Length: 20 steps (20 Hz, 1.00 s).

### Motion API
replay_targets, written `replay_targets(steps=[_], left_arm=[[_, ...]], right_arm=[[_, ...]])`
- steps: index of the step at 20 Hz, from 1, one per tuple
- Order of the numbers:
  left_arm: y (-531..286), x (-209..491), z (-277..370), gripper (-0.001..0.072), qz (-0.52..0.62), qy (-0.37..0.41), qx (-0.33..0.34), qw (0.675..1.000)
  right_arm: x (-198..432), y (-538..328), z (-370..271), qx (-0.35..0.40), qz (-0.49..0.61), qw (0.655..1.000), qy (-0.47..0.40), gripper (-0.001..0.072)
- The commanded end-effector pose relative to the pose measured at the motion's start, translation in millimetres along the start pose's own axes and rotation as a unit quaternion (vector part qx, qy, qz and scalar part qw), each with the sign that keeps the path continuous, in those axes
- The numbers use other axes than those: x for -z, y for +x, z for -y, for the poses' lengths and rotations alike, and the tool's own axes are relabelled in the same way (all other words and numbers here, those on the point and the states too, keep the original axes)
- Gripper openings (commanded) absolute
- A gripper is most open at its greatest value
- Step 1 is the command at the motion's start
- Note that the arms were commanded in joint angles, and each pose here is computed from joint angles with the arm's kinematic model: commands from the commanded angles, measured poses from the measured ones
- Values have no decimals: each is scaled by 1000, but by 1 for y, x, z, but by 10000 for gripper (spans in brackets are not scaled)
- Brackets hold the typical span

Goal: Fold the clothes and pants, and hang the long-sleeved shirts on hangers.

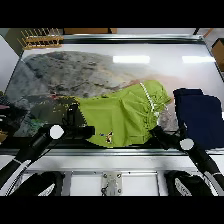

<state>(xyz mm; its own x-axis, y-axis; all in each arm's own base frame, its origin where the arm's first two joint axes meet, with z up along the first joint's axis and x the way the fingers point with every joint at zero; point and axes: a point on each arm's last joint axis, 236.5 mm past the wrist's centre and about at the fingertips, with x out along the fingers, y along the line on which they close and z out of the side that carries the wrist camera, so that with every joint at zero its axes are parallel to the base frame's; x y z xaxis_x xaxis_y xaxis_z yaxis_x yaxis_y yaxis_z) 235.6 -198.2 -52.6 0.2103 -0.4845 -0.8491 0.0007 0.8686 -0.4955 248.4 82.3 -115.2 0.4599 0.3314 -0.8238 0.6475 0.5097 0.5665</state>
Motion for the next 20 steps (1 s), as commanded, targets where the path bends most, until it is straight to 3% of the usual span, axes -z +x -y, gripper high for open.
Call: replay_targets(steps=[1, 2, 8, 12, 15, 20], left_arm=[[0, -1, 0, 6, 1, 0, 0, 1000], [0, -1, 0, 5, 1, 0, 0, 1000], [-13, -16, -1, 6, 10, -13, 2, 1000], [-117, -100, 48, 5, 128, 30, 48, 990], [-266, -147, 121, 5, 304, 97, 106, 942], [-462, -104, 216, 5, 482, 204, 191, 831]], right_arm=[[-4, 4, -5, -6, 15, 1000, -14, 161], [-5, 4, -3, -3, 17, 1000, -23, 36], [-21, -18, -35, 17, 14, 974, -227, 28], [-63, -119, -148, -10, 69, 915, -398, 28], [-69, -236, -249, -88, 152, 877, -448, 27], [-24, -410, -340, -242, 270, 797, -483, 28]])
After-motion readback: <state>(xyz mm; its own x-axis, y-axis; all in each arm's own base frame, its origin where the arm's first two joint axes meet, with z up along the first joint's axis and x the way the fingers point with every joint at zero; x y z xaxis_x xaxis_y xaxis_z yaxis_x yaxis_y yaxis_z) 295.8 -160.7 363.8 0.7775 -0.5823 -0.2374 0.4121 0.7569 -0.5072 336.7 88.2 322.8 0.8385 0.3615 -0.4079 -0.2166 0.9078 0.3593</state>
